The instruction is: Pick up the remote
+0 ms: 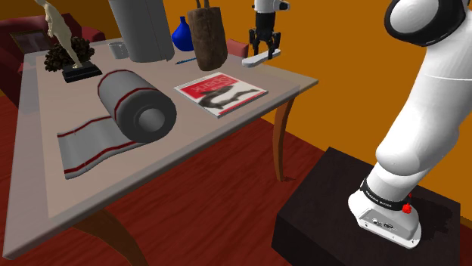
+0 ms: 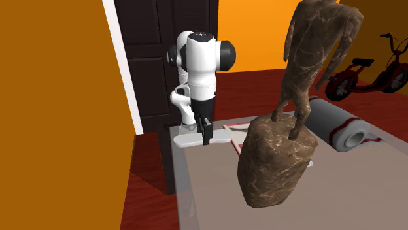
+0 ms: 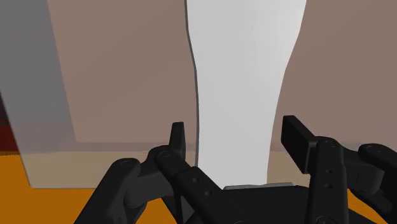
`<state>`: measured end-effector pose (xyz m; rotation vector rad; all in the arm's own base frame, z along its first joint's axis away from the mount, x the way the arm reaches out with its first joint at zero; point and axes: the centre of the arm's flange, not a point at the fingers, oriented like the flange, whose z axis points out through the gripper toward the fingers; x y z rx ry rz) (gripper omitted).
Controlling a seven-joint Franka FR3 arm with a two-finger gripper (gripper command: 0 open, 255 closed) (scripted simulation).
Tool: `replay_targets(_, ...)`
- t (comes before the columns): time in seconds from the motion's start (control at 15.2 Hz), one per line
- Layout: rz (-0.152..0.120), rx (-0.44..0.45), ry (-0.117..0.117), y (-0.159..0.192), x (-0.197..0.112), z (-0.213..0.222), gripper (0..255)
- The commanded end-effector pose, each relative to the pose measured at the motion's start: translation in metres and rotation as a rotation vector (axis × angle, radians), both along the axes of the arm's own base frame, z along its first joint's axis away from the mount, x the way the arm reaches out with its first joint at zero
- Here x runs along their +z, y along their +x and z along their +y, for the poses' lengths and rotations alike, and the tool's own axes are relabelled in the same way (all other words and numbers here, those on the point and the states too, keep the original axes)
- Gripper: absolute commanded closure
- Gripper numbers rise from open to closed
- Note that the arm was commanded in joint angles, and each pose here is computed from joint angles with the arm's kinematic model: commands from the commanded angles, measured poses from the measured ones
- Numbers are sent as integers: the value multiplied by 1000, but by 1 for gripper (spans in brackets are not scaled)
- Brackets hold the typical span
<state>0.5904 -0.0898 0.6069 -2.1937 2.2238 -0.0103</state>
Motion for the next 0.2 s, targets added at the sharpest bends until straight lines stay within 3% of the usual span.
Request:
replay_targets(0.0,0,0,0,0,11,0,255)
replay_targets(0.13,0,0,0,0,12,0,255)
